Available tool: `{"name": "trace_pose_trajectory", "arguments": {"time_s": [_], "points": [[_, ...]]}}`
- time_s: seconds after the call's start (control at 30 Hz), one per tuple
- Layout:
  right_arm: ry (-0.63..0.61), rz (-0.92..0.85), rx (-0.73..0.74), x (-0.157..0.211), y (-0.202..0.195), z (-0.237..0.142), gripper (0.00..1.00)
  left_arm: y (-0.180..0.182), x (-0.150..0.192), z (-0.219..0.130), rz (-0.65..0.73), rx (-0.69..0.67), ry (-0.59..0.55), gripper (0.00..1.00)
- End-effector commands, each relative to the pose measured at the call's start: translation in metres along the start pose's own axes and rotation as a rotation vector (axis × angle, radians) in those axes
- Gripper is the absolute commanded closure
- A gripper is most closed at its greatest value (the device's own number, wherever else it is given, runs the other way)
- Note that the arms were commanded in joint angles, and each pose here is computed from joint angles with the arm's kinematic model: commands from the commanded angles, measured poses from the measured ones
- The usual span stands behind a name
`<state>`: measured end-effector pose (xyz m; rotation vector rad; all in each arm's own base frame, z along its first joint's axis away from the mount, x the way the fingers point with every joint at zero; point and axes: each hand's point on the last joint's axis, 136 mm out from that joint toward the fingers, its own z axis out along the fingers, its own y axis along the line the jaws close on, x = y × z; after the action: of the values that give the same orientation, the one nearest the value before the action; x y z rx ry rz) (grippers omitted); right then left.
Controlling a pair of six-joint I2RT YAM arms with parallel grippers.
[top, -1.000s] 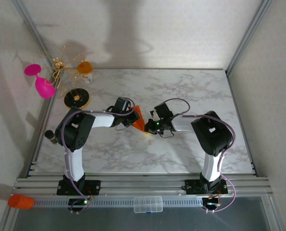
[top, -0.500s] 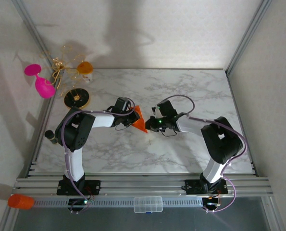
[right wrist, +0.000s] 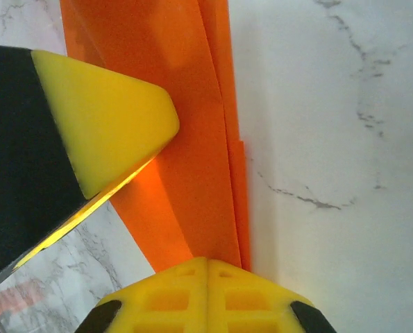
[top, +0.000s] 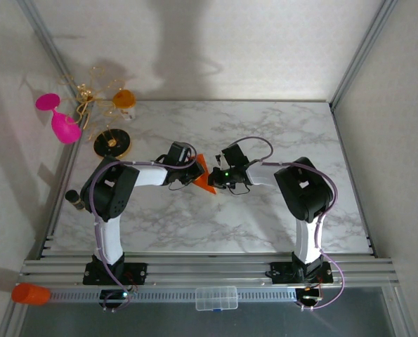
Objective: Fold a paper plane with a square sheet of paper (pick it up from the middle)
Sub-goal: Fourth fold the wing at the center of the table.
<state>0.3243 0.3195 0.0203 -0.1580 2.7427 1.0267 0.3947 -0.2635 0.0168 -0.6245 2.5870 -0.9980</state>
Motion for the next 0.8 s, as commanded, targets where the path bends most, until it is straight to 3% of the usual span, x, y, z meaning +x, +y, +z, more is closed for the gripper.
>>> {"name": "trace_pose_trajectory", "arguments": {"time_s": [0.0, 0.3, 0.53, 0.77], "points": [[0.044, 0.005, 0.068, 0.016, -0.019, 0.005, 0.94, 0.039, 0.023, 0.004, -0.036, -0.136, 0.048, 0.87], [0.152, -0.015, 0.181, 0.057, -0.051, -0.004, 0.95, -0.022, 0.006, -0.034, 0.172, 0.041, -0.036, 0.8], [0.168, -0.037, 0.183, 0.065, -0.049, -0.014, 0.94, -0.029, 0.028, -0.044, 0.287, 0.1, -0.012, 0.8], [0.172, -0.029, 0.188, 0.064, -0.05, -0.012, 0.95, -0.031, 0.047, -0.026, 0.341, 0.119, 0.037, 0.83]]}}
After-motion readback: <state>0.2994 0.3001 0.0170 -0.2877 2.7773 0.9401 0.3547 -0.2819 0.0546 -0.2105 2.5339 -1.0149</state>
